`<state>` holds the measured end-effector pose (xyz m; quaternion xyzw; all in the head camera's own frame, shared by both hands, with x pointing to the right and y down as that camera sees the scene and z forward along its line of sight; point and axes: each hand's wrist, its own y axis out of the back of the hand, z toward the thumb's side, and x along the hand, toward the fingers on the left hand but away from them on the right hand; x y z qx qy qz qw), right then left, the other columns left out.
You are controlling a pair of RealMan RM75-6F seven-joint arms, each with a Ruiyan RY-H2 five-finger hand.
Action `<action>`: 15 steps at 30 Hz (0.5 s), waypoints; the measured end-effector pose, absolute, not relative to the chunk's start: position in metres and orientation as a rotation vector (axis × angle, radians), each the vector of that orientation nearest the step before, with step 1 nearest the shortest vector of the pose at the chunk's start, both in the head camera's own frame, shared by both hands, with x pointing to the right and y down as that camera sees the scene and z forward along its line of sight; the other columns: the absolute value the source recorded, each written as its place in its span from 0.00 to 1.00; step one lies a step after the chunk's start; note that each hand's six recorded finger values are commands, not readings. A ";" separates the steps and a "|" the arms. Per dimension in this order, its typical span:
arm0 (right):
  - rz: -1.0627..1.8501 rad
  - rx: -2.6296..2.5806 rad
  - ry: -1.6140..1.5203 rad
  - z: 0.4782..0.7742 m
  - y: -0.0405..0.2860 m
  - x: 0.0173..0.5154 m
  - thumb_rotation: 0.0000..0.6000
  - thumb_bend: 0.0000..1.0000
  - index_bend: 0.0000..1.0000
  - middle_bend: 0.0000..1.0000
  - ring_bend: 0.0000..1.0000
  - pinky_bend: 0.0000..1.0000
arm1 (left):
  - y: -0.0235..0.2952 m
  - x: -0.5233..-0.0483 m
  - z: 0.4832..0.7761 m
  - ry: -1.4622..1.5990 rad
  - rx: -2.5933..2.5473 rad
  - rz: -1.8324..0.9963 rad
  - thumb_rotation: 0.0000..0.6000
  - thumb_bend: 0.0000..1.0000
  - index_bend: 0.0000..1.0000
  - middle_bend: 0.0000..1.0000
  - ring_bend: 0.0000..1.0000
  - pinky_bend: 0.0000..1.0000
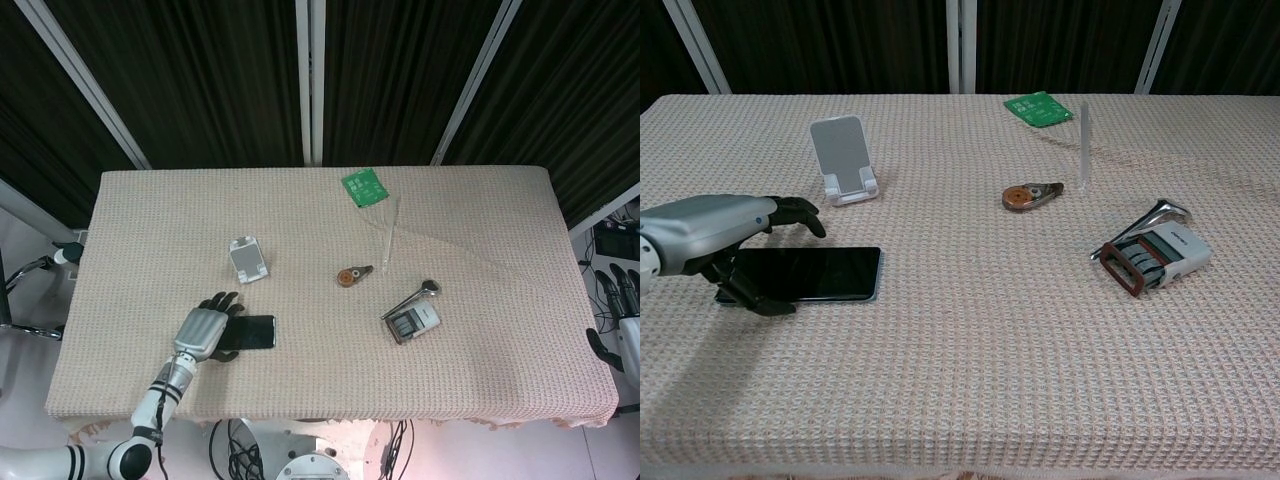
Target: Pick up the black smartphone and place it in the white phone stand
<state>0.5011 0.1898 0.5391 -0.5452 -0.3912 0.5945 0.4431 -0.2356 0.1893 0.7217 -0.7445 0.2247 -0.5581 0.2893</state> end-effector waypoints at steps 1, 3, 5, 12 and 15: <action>1.475 -1.352 -0.970 0.539 0.190 0.501 1.00 0.24 0.00 0.00 0.00 0.00 | 0.189 -0.236 0.721 0.601 -1.985 -1.489 0.89 0.17 0.24 0.06 0.04 0.19; 1.478 -1.354 -0.968 0.540 0.190 0.501 1.00 0.24 0.00 0.00 0.00 0.00 | 0.189 -0.236 0.721 0.606 -1.982 -1.486 0.89 0.18 0.25 0.06 0.04 0.19; 1.480 -1.356 -0.966 0.541 0.191 0.501 1.00 0.24 0.00 0.00 0.00 0.00 | 0.189 -0.236 0.720 0.611 -1.981 -1.485 0.89 0.18 0.26 0.06 0.04 0.19; 1.480 -1.352 -0.963 0.540 0.190 0.501 1.00 0.25 0.00 0.00 0.00 0.00 | 0.190 -0.238 0.723 0.596 -1.967 -1.500 0.89 0.18 0.26 0.06 0.04 0.19; 1.483 -1.352 -0.960 0.540 0.190 0.501 1.00 0.25 0.00 0.00 0.00 0.00 | 0.190 -0.239 0.724 0.599 -1.963 -1.506 0.88 0.18 0.25 0.06 0.04 0.19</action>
